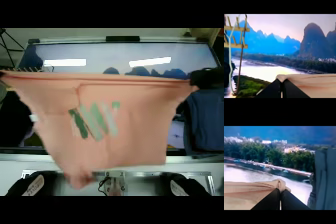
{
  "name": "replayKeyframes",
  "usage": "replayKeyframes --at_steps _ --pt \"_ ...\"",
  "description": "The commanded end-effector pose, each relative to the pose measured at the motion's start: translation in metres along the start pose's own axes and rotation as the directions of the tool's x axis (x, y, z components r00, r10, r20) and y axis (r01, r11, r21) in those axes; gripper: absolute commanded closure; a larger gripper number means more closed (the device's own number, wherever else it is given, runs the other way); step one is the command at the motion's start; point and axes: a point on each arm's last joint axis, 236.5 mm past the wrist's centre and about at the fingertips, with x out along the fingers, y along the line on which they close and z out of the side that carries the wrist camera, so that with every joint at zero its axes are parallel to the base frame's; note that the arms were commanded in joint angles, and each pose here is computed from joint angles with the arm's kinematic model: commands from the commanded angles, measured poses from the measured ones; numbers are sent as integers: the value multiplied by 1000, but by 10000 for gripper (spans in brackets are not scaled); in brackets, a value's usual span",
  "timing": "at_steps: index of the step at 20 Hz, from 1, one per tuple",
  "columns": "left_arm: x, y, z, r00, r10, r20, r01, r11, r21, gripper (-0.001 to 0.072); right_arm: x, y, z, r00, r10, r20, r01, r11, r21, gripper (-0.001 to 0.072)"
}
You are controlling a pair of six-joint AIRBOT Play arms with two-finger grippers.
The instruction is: Fold the shirts.
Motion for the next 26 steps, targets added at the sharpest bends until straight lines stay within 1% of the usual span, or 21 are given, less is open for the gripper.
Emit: replayKeyframes --at_steps 1,3,6,8,10,12,15,16,18,19,20,22,26 --pt "124 18 -21 991 -80 -107 72 994 -79 666 122 7 19 999 11 -40 -7 995 95 650" --pt "191 20 -28 988 -86 -129 74 993 -95 666 181 14 28 999 31 -34 -26 989 148 651" --pt "280 25 -39 992 -63 -112 51 993 -107 665 250 29 31 997 79 -11 -74 967 243 650" --pt "317 30 -45 994 -45 -98 34 993 -111 665 284 40 34 992 120 23 -122 948 295 651" --pt "343 32 -58 993 -47 -106 32 989 -143 665 309 47 30 989 145 28 -146 932 332 651" --pt "347 33 -78 983 -59 -173 34 989 -143 665 317 53 21 986 170 -3 -157 922 353 650" --pt "318 49 -106 944 -54 -327 23 995 -100 666 296 52 -7 976 168 -140 -126 955 270 650" --pt "304 53 -118 918 -60 -393 22 995 -100 666 286 52 -21 963 171 -207 -118 963 243 650" --pt "269 48 -157 812 -125 -570 54 989 -139 666 272 53 -49 929 177 -326 -114 973 203 650" --pt "259 44 -172 770 -146 -621 67 987 -149 666 271 54 -58 914 180 -364 -113 974 196 650" --pt "256 41 -184 749 -155 -644 83 987 -141 666 273 57 -65 903 183 -389 -113 974 196 650" --pt "259 38 -200 730 -159 -665 78 986 -150 666 278 60 -74 888 185 -421 -111 975 195 650" --pt "262 39 -210 716 -163 -679 71 984 -161 665 284 61 -79 880 188 -435 -102 972 214 649"
